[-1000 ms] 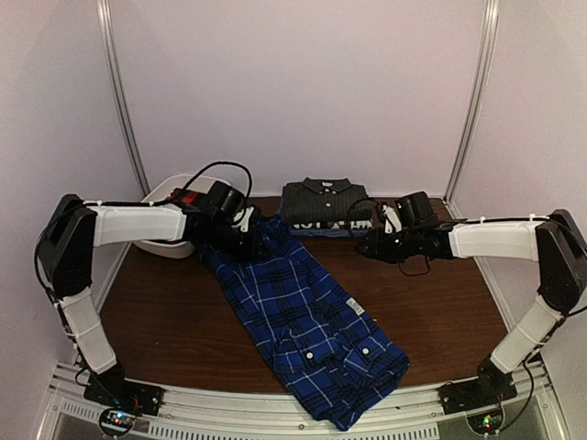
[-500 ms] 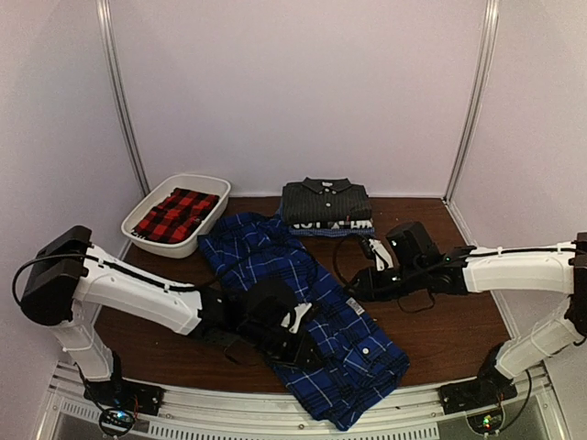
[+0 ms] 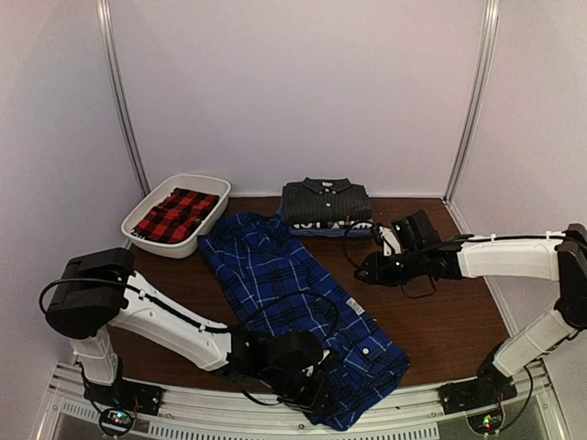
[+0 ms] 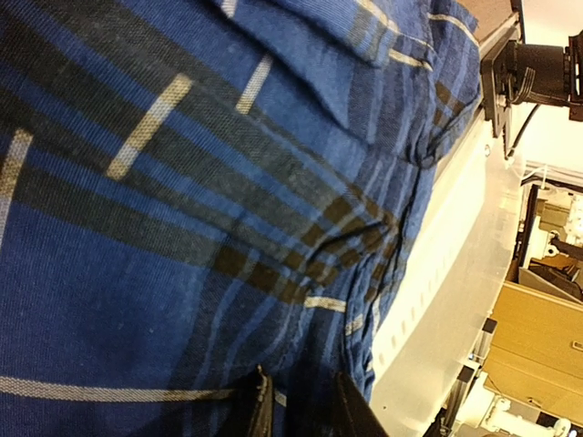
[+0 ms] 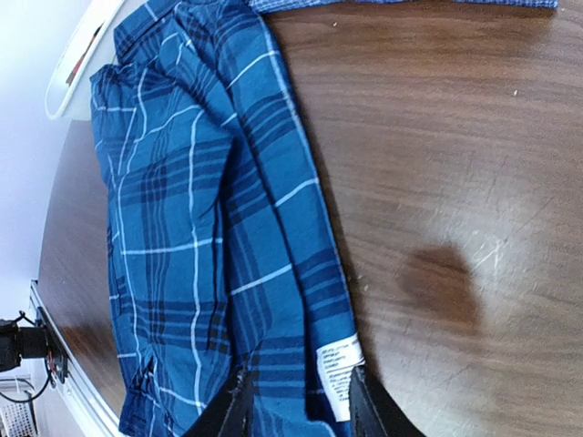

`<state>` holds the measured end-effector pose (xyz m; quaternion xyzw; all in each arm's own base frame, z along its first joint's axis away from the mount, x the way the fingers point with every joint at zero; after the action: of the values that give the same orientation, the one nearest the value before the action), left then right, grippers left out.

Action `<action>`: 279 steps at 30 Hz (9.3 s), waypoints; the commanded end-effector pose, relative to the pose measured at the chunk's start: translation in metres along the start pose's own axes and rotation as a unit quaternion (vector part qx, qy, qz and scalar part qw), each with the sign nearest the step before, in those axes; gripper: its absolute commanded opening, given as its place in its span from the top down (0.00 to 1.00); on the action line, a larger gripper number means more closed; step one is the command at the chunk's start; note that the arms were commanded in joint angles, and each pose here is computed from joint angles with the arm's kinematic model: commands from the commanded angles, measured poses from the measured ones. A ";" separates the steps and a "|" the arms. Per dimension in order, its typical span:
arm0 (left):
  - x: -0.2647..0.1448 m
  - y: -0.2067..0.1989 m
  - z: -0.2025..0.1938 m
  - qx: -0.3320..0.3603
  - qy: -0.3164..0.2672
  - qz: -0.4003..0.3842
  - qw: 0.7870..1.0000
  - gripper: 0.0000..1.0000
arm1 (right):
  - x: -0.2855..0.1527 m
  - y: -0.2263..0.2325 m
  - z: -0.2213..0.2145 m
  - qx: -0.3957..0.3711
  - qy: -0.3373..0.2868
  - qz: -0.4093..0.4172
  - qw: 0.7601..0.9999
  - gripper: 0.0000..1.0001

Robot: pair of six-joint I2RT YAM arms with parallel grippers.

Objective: Fold and stack the long sleeve shirts
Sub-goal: Smooth out the rectangle-folded shirt at the center of the board, then move the square-folded shirt to the corner of the board, then rotate the rectangle-folded shirt at the center of the board, then move the rectangle-folded shirt to the center of the board, then pick up the rectangle-folded shirt from the center of the board, then fold the rectangle-folded shirt at the center of the board.

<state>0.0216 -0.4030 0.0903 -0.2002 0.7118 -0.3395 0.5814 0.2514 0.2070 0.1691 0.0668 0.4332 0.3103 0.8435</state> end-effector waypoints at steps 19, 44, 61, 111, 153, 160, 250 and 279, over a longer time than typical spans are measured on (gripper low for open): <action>-0.200 0.037 0.104 -0.072 -0.268 0.036 0.960 0.69 | 0.063 -0.183 0.135 0.109 -0.105 -0.065 0.986 0.56; -0.301 0.117 0.256 -0.104 -0.397 0.136 0.902 0.70 | 0.134 -0.231 0.152 0.151 -0.112 0.024 0.982 0.63; -0.280 0.128 0.337 -0.100 -0.396 0.195 0.892 0.72 | 0.096 -0.265 0.136 0.194 -0.128 -0.070 0.970 1.00; -0.261 0.060 0.359 0.001 -0.354 0.105 0.930 0.74 | -0.084 -0.171 0.118 0.091 -0.165 -0.200 0.961 0.47; -0.297 0.109 0.477 0.059 -0.380 -0.012 0.923 0.67 | 0.207 -0.006 0.120 -0.024 0.001 -0.007 1.000 0.71; -0.335 0.058 0.414 0.069 -0.390 -0.012 0.918 0.60 | 0.161 0.021 0.164 -0.047 -0.036 0.014 0.998 0.60; -0.159 0.105 0.038 -0.115 -0.134 -0.132 0.975 1.00 | -0.008 0.053 -0.098 0.065 0.060 0.181 0.979 1.00; -0.244 0.157 0.274 -0.161 -0.302 -0.135 0.930 0.87 | 0.111 -0.034 0.092 0.162 -0.064 0.100 0.980 0.96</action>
<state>0.3415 -0.1943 0.1055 -0.4981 0.5496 -0.1745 0.6476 0.3703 0.2576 0.1198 0.2646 0.4522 0.3109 0.7930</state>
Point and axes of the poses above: each gripper's point midway between its finger pads, its own x axis out along the fingers, its own y axis along the line the jaws close on, z = x × y, the point moved 9 cm from there along -x, back along the fingers, and after that the axes turned 14 degrees about -x, right-handed, at the moved point
